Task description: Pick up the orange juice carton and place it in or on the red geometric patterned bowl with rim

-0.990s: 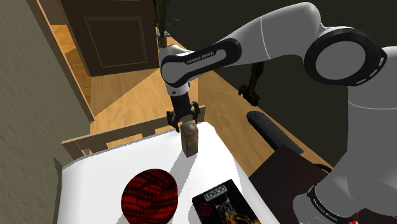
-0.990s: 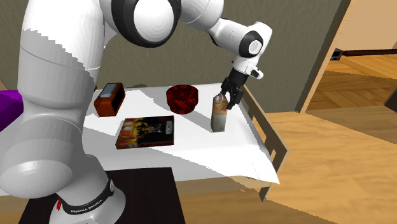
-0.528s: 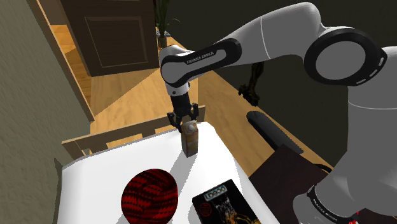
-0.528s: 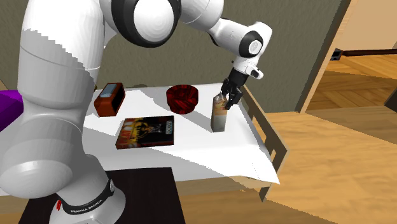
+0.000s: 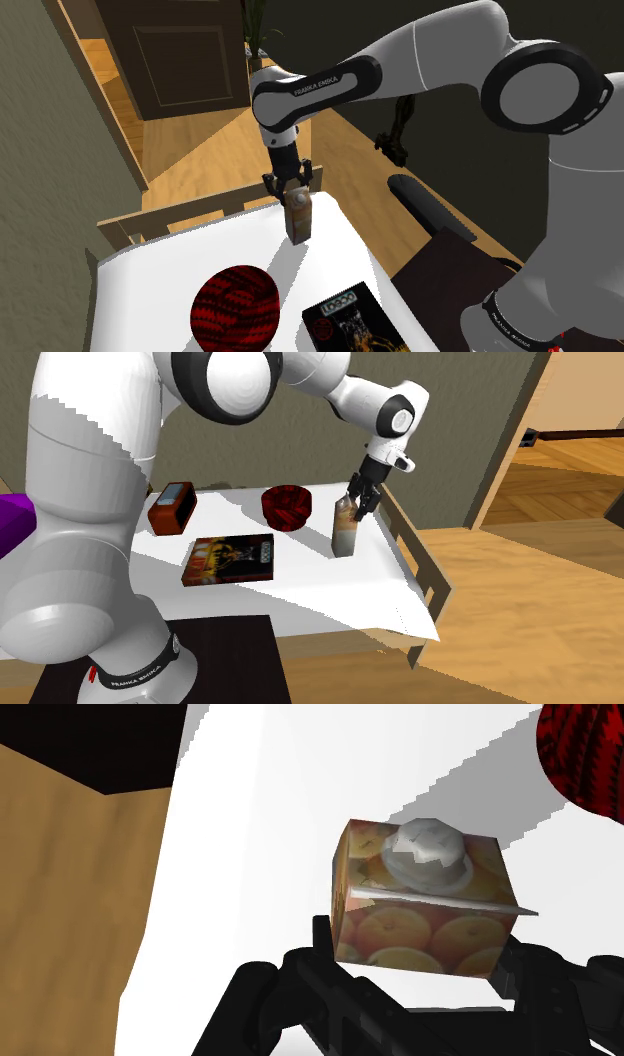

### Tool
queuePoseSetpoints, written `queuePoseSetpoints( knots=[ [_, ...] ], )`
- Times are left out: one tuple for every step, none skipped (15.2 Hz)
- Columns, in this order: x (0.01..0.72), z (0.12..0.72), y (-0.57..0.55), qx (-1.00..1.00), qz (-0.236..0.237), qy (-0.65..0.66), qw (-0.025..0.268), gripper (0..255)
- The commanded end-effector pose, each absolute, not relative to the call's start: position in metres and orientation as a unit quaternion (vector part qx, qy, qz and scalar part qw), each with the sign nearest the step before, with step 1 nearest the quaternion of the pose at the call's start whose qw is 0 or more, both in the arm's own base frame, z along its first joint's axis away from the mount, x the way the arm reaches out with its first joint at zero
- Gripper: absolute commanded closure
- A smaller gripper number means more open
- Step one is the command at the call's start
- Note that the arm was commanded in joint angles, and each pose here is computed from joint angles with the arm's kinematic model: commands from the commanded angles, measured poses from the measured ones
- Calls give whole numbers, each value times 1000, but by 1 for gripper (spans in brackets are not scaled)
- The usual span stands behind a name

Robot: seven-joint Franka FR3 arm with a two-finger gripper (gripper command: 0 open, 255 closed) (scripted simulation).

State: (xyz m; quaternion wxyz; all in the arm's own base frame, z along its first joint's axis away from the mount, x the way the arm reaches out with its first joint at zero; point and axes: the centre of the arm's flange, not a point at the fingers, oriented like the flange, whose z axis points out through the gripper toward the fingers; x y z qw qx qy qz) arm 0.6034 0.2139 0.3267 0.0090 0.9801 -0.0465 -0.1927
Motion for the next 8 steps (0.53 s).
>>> queuePoseSetpoints(
  knots=[
    [603, 337, 214, 980, -193, -46, 9, 255],
    [603, 342, 214, 980, -193, -46, 9, 255],
    [603, 348, 214, 980, -193, -46, 9, 255],
    [603, 353, 214, 980, -193, -46, 9, 255],
    [603, 358, 214, 980, -193, -46, 9, 255],
    [603, 364, 214, 980, -193, -46, 9, 255],
    [603, 369, 214, 980, -193, -46, 9, 255],
    [603, 374, 214, 980, -193, -46, 9, 255]
  ],
)
